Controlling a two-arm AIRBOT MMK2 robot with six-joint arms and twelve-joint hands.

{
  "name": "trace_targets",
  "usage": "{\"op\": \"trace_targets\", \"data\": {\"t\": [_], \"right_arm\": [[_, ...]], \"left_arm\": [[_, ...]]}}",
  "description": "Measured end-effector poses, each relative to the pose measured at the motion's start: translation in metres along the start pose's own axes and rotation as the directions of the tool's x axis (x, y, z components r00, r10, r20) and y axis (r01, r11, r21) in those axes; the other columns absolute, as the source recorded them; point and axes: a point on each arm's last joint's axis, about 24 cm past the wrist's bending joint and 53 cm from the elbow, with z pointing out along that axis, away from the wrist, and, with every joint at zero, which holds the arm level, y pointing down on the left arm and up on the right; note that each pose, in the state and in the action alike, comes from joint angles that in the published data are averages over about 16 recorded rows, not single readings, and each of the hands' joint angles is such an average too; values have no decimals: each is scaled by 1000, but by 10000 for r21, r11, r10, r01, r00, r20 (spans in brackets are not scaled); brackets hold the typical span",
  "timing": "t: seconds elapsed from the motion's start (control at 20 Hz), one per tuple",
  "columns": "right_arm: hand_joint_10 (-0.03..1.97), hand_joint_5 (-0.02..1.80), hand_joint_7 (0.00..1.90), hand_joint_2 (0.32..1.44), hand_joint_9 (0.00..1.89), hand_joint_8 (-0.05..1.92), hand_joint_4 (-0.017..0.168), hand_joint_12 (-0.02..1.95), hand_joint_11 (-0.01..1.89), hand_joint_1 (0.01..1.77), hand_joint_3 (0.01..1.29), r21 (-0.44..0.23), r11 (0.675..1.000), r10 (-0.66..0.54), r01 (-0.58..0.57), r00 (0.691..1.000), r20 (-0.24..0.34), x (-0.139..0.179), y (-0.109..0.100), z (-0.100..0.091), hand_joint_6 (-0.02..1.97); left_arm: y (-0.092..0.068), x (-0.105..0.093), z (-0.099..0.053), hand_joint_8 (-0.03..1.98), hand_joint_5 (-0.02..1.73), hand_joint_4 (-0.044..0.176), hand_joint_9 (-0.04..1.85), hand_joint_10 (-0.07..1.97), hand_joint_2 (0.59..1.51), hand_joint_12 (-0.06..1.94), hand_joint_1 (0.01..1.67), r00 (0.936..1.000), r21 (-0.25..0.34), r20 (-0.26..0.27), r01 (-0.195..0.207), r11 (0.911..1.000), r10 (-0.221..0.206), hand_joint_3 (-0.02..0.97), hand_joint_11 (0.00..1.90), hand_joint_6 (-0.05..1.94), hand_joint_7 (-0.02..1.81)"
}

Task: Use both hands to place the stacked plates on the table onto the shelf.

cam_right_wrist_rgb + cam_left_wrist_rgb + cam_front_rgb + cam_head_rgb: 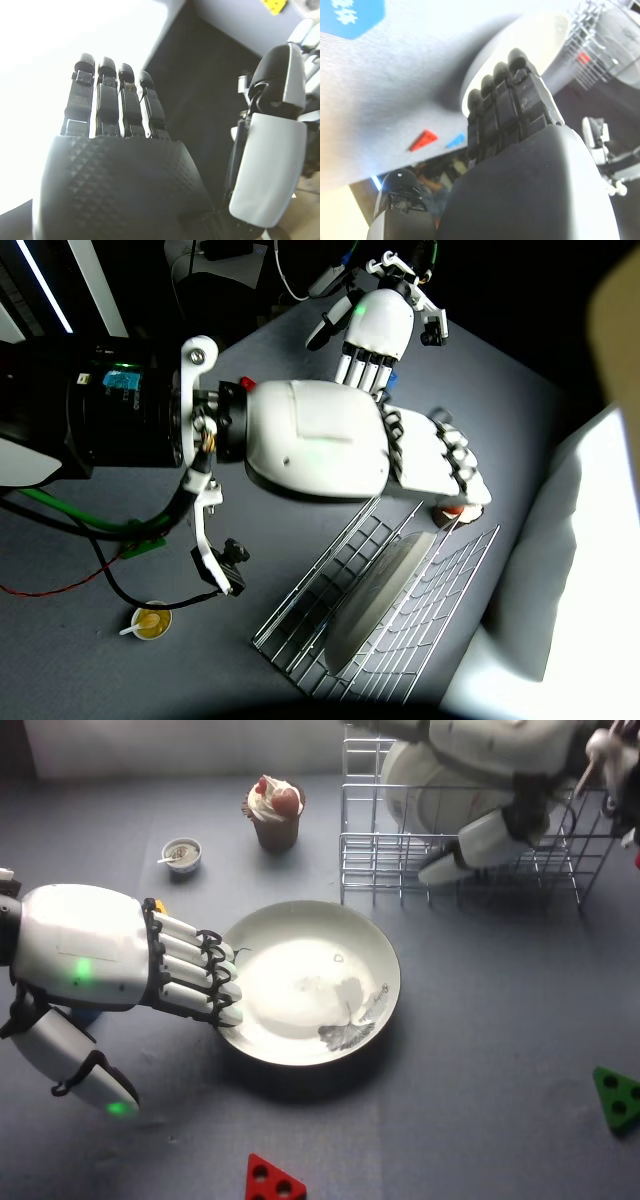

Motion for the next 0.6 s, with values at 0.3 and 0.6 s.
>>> {"op": "trace_targets", "data": {"t": [0.3,0.6], "right_arm": [[4,141,116,812,147,8,6,24,149,1023,12,-890,9884,-1284,1231,9901,-560,39,26,-10,12],[4,144,101,827,132,8,5,35,147,1108,12,-1387,9783,-1702,1539,9787,-1147,71,41,-24,12]], "left_arm": [[2,11,3,6,225,-3,272,1,1091,4,33,9994,-112,-317,-163,9998,159,-1,246,-4,281],[3,25,3,-3,209,-4,291,-2,1116,1,31,9977,-156,-635,-256,9996,245,-1,256,-14,284]]}}
